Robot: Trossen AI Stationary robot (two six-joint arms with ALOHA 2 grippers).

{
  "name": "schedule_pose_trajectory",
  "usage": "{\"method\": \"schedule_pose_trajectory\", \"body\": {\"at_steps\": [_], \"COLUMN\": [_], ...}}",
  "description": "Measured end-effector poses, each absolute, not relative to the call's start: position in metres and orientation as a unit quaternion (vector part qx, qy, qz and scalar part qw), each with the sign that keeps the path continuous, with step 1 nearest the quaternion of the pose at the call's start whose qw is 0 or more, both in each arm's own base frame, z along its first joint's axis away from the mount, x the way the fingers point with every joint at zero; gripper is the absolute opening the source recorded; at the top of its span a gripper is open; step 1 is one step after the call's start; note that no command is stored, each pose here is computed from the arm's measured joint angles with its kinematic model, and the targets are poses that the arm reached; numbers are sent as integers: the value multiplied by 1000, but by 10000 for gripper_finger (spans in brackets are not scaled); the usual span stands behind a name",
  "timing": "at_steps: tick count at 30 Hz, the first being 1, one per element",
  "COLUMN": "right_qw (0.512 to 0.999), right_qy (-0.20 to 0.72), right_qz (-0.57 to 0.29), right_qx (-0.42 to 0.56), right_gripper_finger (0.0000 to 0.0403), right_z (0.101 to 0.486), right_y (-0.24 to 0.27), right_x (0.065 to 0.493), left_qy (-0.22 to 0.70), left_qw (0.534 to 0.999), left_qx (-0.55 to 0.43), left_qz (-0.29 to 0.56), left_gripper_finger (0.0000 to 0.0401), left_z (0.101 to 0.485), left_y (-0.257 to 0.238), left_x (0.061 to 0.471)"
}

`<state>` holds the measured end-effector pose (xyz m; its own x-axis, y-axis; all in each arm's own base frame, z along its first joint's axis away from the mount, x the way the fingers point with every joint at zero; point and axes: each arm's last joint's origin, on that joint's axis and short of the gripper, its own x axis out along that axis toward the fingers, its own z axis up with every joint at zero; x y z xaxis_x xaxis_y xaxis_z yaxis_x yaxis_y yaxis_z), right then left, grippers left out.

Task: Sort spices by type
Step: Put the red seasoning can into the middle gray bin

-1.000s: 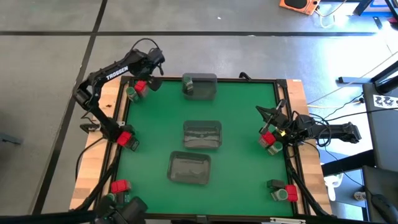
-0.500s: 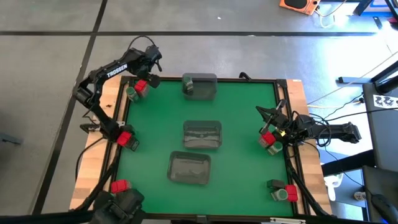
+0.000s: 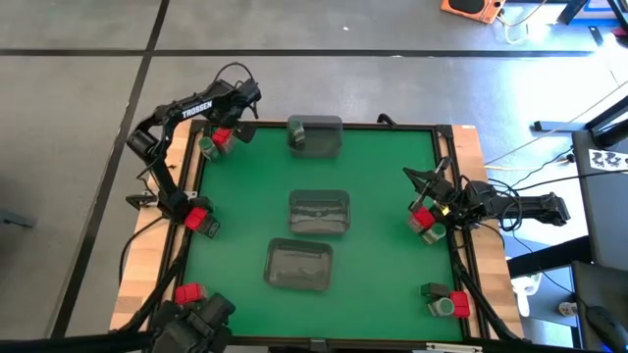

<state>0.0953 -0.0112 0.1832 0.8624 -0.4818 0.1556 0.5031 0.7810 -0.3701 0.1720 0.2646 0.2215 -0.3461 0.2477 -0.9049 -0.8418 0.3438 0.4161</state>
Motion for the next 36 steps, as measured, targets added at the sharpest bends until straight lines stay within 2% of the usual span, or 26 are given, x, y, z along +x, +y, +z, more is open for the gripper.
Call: {"method": "schedule_pose_trajectory", "body": {"at_steps": [7, 16, 27, 36], "right_qw": [943, 943, 943, 943], "right_qy": [-26, -30, -30, -30], "right_qz": [-261, -261, -261, -261], "right_qx": [-204, -202, -203, -203], "right_gripper_finger": [5, 5, 5, 5], "right_z": [183, 184, 184, 184], "right_y": [-11, -11, -11, -11], "right_x": [95, 95, 95, 95], "left_qy": [648, 646, 634, 644], "left_qw": [508, 519, 589, 606], "left_qx": [-239, -239, -306, -293], "left_qz": [515, 506, 397, 363], "left_gripper_finger": [294, 294, 294, 294], "left_z": [203, 189, 185, 185], "left_y": [259, 259, 252, 244], "left_x": [165, 161, 173, 184]}}
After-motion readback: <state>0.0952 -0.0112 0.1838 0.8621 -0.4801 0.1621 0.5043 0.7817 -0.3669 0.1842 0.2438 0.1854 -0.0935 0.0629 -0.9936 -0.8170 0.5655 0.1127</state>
